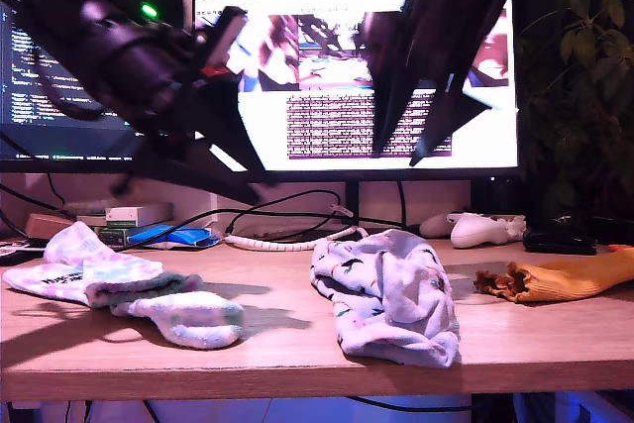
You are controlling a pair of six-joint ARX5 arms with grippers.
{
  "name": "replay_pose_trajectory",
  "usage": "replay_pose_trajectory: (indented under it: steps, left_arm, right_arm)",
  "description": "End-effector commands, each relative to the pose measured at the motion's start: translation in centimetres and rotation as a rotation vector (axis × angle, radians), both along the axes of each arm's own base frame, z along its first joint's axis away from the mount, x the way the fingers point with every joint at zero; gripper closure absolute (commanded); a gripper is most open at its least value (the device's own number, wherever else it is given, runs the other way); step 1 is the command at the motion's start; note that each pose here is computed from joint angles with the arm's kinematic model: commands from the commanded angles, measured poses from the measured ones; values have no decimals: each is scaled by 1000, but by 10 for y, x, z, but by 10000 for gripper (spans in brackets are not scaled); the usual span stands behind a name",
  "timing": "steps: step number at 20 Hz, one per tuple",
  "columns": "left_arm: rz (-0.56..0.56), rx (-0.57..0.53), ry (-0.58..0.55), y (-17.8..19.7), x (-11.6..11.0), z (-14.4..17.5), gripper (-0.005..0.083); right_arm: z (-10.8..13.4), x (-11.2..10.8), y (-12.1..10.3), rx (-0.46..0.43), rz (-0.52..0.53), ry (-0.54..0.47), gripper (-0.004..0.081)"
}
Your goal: Pair up the socks based on colour and pattern, by placing them on top of one another
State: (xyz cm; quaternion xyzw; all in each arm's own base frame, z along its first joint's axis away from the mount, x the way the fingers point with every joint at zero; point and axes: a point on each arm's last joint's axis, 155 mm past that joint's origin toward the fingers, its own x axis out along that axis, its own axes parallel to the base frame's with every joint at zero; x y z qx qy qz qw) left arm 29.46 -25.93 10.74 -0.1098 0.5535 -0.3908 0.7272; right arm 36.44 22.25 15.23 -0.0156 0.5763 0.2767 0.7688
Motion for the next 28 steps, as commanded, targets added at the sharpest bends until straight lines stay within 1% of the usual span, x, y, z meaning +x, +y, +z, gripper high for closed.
replay_pose_trajectory:
  steps: [1, 2, 3, 5, 6, 8, 9, 10, 11, 13, 16, 21, 24, 28]
  left_arm:
    - [5, 61, -67, 16, 6, 0, 714]
    - [-8, 121, -97, 27, 8, -6, 715]
    - [1, 186, -93, 39, 7, -14, 715]
    - [-34, 303, -140, 56, 9, -25, 709]
    - [-28, 348, -164, 63, 13, -28, 672]
    - [-71, 464, -246, 76, 21, -32, 516]
    - [-99, 510, -285, 81, 25, -34, 457]
    - [-93, 527, -300, 81, 29, -35, 446]
    - [-116, 530, -322, 80, 32, -36, 446]
    - [-117, 546, -336, 81, 37, -40, 446]
    - [-130, 598, -369, 87, 48, -48, 446]
    - [-152, 625, -335, 88, 50, -71, 446]
    - [-148, 667, -368, 93, 60, -75, 446]
    - [-177, 688, -332, 96, 54, -86, 446]
  right_arm:
    - [-17, 0, -2, -29, 28, 27, 487]
    - [-17, -1, -1, -31, 60, 12, 543]
    - [-16, -1, 3, -31, 89, -3, 607]
    - [-14, 1, 12, -22, 114, -33, 759]
    - [-13, 2, 15, -17, 120, -46, 784]
    - [-12, 3, 19, -13, 127, -56, 783]
    - [-12, 2, 19, -13, 130, -56, 783]
    - [-11, 3, 20, -9, 131, -59, 783]
    - [-11, 4, 21, -7, 131, -65, 783]
    - [-10, 5, 21, -4, 131, -69, 783]
    - [-10, 6, 22, -3, 131, -73, 783]
    - [-9, 8, 22, 0, 130, -80, 783]
    - [-9, 7, 22, 0, 130, -79, 783]
    - [-9, 7, 22, 0, 128, -78, 783]
